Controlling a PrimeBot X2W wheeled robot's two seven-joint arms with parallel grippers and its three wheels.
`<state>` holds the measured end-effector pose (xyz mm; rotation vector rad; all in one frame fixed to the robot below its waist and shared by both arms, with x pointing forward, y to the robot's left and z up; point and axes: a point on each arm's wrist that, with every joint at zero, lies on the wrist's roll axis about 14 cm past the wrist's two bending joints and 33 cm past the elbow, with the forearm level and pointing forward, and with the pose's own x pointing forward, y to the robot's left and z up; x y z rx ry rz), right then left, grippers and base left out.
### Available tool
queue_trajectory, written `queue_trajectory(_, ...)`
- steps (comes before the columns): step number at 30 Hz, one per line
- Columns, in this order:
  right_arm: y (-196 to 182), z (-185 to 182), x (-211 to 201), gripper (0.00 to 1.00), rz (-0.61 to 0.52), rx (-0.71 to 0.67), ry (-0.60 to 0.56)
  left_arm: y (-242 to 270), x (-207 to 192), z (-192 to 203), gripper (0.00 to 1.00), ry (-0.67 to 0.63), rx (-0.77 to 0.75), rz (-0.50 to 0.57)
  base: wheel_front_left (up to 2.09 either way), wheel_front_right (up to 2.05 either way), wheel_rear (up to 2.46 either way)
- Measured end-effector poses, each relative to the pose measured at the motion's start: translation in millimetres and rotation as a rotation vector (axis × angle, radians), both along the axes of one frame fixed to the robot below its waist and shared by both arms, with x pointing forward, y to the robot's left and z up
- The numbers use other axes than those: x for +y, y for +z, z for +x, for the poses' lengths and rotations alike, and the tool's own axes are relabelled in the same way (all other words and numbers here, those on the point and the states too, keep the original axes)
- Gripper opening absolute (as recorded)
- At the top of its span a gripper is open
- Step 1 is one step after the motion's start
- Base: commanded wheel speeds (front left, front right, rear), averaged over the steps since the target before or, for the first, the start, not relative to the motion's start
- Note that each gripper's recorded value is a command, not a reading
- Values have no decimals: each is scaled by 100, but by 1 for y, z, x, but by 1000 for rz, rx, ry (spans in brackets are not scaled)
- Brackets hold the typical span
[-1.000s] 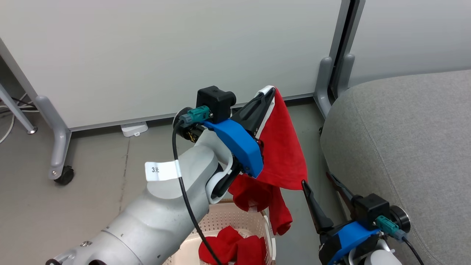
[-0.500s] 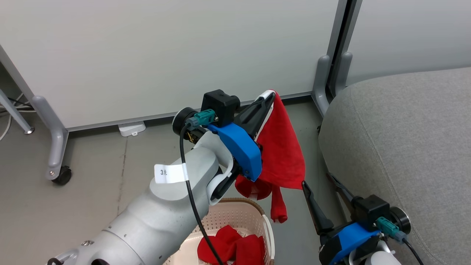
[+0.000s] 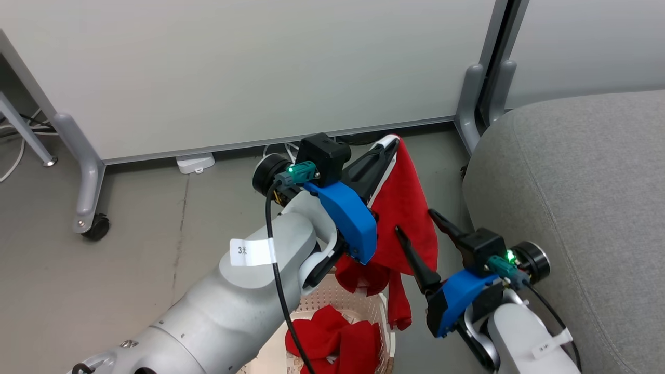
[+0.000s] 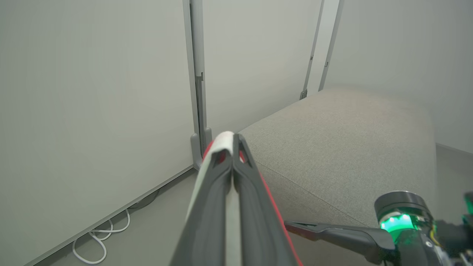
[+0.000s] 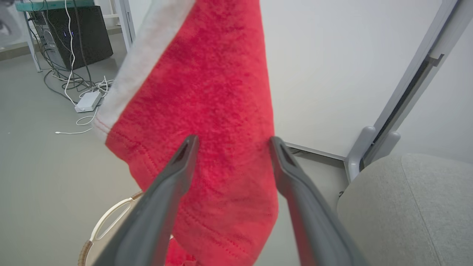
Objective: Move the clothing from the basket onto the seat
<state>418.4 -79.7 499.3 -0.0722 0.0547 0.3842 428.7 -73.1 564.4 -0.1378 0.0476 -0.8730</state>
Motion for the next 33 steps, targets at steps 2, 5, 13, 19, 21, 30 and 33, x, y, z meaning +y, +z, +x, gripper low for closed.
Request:
queue_trajectory(2, 0, 6, 2, 100, -17, 1, 11, -1, 0, -1, 0, -2, 0, 1, 0, 0, 0)
queue_trajectory(5, -2, 13, 1, 100, -36, 10, 17, -1, 0, -2, 0, -5, 2, 2, 0, 0, 0)
queue_trajectory(13, 0, 25, 13, 100, -56, 24, 66, -2, -1, -6, 0, -15, 2, 6, 0, 0, 0)
queue_trajectory(19, 1, 32, 16, 100, -75, 33, 91, -1, -3, -10, 0, -28, 3, 4, 0, 0, 0)
queue_trajectory(21, 0, 33, 18, 100, -73, 40, 98, -1, -4, -11, 0, -32, 4, 4, 0, 0, 0)
queue_trajectory(30, -8, 31, 25, 0, -42, 87, 111, 0, -4, -13, 0, -31, 2, 5, 0, 0, 0)
queue_trajectory(33, -7, 32, 26, 0, -32, 89, 111, -1, -3, -13, 0, -28, 3, 8, 0, 0, 0)
